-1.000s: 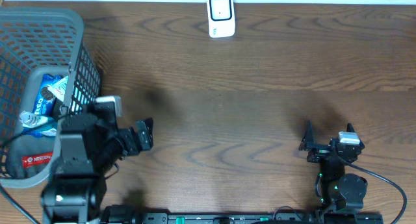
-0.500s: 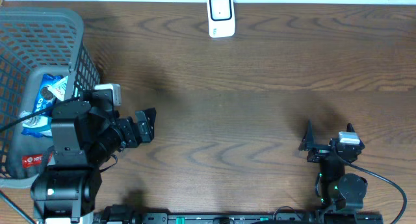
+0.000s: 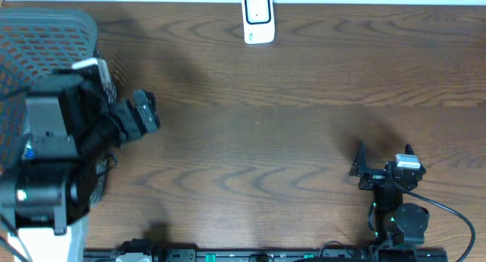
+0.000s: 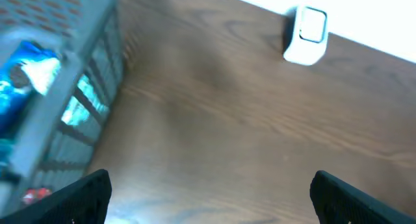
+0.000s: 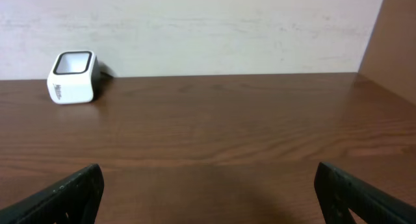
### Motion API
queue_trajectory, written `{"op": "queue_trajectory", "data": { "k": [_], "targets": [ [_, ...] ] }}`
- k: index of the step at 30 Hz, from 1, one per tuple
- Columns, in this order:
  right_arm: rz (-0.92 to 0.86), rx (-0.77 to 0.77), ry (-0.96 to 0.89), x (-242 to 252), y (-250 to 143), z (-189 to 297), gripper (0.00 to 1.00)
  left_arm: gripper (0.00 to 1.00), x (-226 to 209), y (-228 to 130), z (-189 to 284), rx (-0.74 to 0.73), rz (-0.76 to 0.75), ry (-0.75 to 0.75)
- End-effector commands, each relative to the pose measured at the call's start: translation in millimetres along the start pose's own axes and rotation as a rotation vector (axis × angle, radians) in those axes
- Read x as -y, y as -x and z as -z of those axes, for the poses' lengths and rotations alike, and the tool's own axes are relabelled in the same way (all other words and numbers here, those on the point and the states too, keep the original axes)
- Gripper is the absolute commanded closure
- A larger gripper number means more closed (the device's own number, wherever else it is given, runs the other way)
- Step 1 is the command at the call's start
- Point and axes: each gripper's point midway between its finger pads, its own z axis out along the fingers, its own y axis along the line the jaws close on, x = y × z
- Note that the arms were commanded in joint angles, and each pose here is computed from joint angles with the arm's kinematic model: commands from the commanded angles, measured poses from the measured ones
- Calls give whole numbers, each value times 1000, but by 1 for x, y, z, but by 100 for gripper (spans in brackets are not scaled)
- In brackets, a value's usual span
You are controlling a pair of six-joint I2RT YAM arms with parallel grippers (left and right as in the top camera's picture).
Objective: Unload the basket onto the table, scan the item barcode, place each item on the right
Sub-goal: 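Reach the left gripper into the basket and grasp the teal bottle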
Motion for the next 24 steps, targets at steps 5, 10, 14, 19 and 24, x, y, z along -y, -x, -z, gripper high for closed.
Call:
{"op": "queue_trajectory", "data": {
  "k": [5, 10, 14, 19, 24],
  "targets": [
    [12, -2, 1, -1, -1, 0, 1, 2, -38, 63, 6, 100, 119, 181],
    [12, -2, 1, -1, -1, 0, 1, 2, -91, 77, 6, 119, 286, 303],
    [12, -2, 1, -1, -1, 0, 1, 2, -141, 77, 13, 143, 450, 411],
    [12, -2, 1, -1, -1, 0, 1, 2, -193, 66, 19, 142, 660, 519],
    [12, -2, 1, -1, -1, 0, 1, 2, -215, 46, 0, 45, 778, 571]
  ]
}}
